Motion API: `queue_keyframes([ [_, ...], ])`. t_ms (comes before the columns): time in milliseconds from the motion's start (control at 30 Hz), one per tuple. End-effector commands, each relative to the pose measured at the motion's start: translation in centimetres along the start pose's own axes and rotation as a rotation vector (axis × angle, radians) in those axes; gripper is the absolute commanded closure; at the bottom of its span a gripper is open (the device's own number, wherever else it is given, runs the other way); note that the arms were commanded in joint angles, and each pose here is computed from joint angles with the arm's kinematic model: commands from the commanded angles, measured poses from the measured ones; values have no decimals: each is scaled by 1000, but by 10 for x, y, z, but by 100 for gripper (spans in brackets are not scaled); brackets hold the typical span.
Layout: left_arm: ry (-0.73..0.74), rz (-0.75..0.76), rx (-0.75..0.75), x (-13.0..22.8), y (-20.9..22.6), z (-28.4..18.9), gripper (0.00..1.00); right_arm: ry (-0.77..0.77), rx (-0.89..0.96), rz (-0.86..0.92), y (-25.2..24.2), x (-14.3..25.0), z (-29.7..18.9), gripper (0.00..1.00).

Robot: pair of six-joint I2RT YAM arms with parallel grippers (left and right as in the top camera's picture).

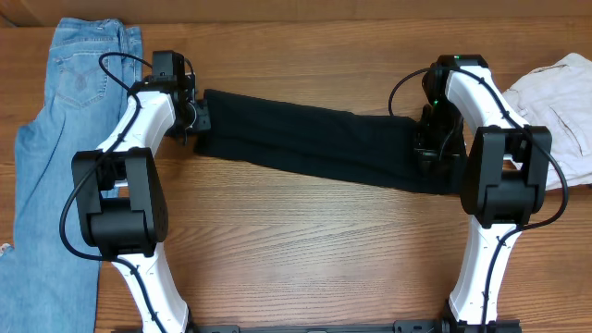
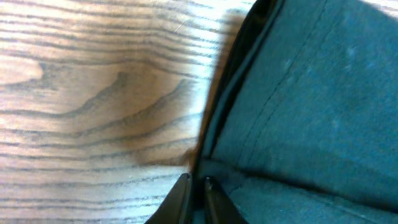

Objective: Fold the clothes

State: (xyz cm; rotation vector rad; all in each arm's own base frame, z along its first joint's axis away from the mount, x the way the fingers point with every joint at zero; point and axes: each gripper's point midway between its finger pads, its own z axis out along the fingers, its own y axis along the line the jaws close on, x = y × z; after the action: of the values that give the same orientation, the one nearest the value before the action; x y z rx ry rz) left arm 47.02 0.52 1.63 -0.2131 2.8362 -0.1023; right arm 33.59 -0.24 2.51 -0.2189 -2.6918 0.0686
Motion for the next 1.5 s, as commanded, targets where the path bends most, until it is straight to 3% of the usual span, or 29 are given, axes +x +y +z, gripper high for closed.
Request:
queue_keyframes([
  [0, 26, 14, -20, 7, 4, 3, 84, -24, 21, 19, -8, 2, -8, 57],
  [67, 36, 17, -21, 9, 5, 3, 83, -28, 41, 21, -12, 2, -8, 51],
  [167, 76, 37, -25, 19, 6, 2, 76, -101, 83, 63, -22, -5, -27, 51],
  [267, 91, 46, -27, 23, 7, -1, 56, -209, 62, 71, -21, -11, -59, 50],
  [333, 84, 43, -27, 19, 8, -5, 51, -294, 46, 76, -21, -13, -86, 50],
  [500, 88, 25, -27, 12, 10, -25, 49, -397, 25, 82, -22, -13, -115, 48],
  [833, 124, -16, -82, 9, 24, -50, 51, -407, 12, 80, -18, -23, -104, 44],
  [1033, 46, -10, 78, -12, -5, -49, 49, -405, 12, 80, -17, -26, -98, 44],
  [1467, -48, -15, 155, -27, -17, -34, 46, -401, 14, 80, -18, -25, -98, 44],
])
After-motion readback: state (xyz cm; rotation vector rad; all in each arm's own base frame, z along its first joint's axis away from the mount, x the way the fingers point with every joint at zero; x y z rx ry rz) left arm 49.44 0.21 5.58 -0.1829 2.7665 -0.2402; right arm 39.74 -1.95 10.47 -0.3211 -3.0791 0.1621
